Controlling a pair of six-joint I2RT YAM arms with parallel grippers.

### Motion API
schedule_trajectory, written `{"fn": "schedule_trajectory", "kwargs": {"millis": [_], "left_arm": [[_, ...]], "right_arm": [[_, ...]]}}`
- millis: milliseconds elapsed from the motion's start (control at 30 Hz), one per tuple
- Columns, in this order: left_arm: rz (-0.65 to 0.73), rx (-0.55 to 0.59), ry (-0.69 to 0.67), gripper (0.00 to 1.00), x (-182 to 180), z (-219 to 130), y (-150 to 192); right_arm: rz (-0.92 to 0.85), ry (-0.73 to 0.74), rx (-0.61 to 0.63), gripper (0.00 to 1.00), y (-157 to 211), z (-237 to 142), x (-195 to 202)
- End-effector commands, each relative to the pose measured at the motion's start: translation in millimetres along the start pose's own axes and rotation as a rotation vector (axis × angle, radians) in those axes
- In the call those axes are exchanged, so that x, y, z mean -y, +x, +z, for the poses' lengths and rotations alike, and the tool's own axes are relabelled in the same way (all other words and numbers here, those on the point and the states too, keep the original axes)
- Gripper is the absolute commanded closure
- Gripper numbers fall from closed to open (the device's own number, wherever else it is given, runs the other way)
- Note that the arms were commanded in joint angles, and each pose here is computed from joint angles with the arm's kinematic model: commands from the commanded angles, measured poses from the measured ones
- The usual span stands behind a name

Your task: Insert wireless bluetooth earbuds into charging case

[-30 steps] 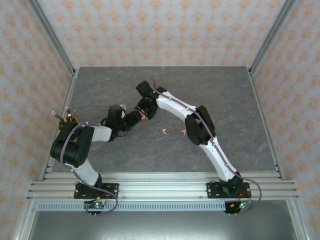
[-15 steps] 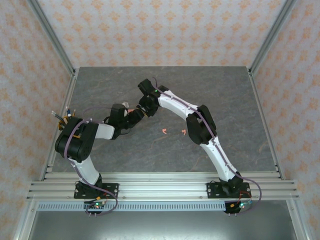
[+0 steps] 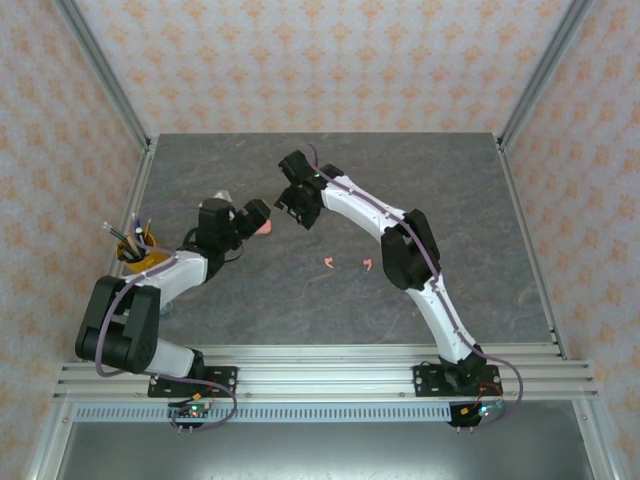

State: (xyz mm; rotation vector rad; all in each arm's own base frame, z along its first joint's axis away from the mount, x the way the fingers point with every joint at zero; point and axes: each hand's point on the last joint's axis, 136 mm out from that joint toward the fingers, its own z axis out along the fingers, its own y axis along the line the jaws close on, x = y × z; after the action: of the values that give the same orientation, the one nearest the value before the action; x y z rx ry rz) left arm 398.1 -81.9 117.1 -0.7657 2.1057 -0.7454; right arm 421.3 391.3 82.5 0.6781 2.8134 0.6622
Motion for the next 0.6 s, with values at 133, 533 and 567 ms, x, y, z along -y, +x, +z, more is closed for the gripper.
{"fn": "schedule_trajectory", "kwargs": {"millis": [133,533,567], "left_arm": [[0.001,-0.054,-0.178,0.12,-31.9,23.4,-17.4],[-0.001,-0.18,-0.21,0.11,-39.8,83.9,-8.3],[-0.004,-0.19,-0.206,0.11,-38.4,87.6,-6.8]], "right_arm": [[-0.075,0.055,0.062,0.29,-5.3,-29.6,18.1],[-0.15,0.1,0.107,0.26,-2.4,-60.6,43.6],[-0.152,0.102,0.108,0.26,-2.0,-61.6,45.4]]}}
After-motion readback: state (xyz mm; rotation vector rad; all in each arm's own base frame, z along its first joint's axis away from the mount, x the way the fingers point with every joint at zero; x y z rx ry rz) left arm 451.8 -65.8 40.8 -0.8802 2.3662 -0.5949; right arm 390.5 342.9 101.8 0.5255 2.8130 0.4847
